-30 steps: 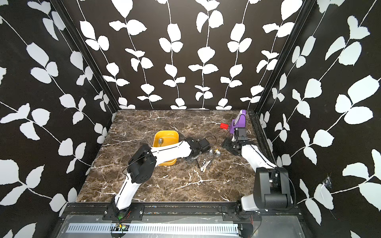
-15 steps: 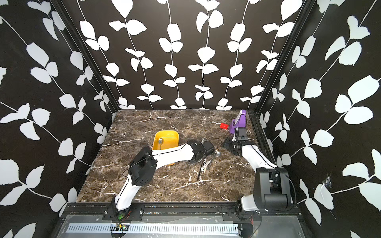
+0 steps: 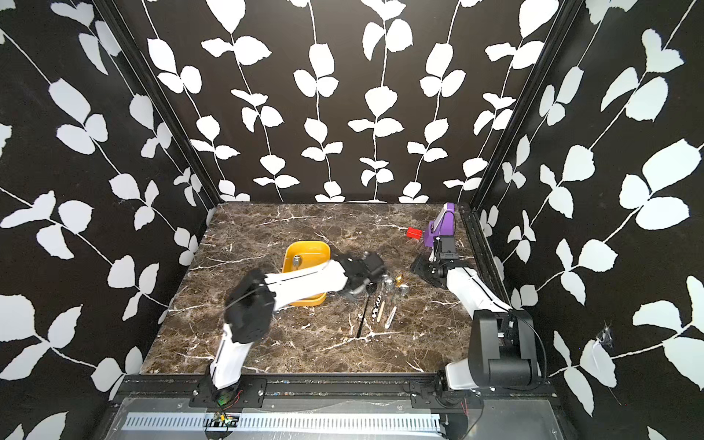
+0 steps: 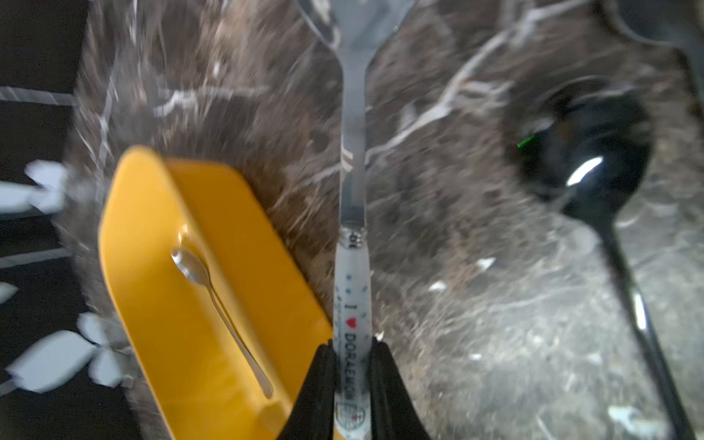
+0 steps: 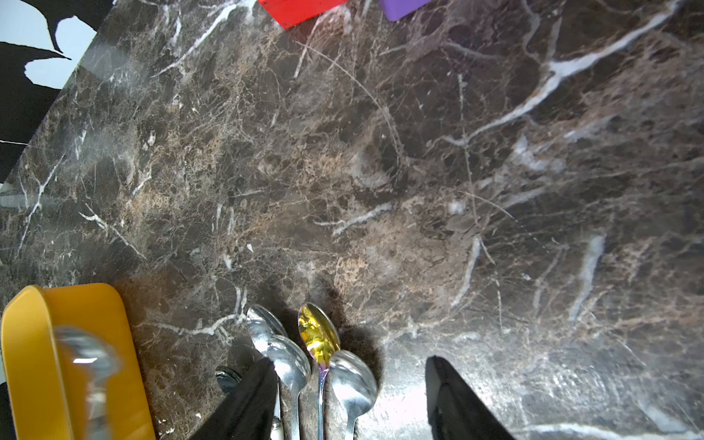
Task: Put the spoon into the storage box
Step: Pick up the spoon from the center of the board, then place the spoon in the storage box.
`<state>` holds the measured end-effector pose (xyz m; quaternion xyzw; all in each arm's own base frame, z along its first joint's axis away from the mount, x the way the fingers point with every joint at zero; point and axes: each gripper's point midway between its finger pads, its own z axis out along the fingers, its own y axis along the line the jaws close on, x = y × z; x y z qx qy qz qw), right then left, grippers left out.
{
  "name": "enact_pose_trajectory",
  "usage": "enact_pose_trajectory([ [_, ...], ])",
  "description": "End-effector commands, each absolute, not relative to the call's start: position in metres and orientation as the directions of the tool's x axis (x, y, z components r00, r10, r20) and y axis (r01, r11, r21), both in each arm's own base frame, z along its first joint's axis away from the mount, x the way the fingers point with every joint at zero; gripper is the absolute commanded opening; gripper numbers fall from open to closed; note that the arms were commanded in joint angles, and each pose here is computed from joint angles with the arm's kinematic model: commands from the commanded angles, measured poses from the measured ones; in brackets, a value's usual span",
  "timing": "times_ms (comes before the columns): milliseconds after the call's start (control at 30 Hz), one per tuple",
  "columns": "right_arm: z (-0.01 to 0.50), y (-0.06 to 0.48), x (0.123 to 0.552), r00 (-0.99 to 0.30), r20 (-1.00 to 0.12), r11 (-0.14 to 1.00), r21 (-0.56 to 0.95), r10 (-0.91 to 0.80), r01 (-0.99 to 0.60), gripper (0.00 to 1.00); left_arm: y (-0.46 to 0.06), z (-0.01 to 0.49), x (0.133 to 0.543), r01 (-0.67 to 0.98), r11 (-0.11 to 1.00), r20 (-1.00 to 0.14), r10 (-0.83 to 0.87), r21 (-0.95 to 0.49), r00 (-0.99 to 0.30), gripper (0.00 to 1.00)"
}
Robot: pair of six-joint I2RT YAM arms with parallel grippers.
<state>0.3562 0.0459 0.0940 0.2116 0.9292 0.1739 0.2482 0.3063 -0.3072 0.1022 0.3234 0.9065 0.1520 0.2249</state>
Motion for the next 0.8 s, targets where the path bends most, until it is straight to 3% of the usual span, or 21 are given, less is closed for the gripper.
enact_pose_trajectory([
  [0,0.094,0.043,0.351,-0.791,-0.393,0.86,0.41,0.468,0.305,0.64,-0.274,0.145,0.307,0.368,0.901,-0.433,0.434,0.23,-0.79,0.0],
  [333,0.094,0.046,0.356,-0.796,-0.379,0.853,0.425,0.472,0.304,0.64,-0.197,0.128,0.305,0.186,0.982,-0.342,0.189,0.043,-0.921,0.0],
  [767,0.088,0.046,0.353,-0.804,-0.37,0.857,0.414,0.466,0.306,0.63,-0.206,0.067,0.317,0.159,0.986,-0.191,0.146,-0.054,-0.971,0.0],
])
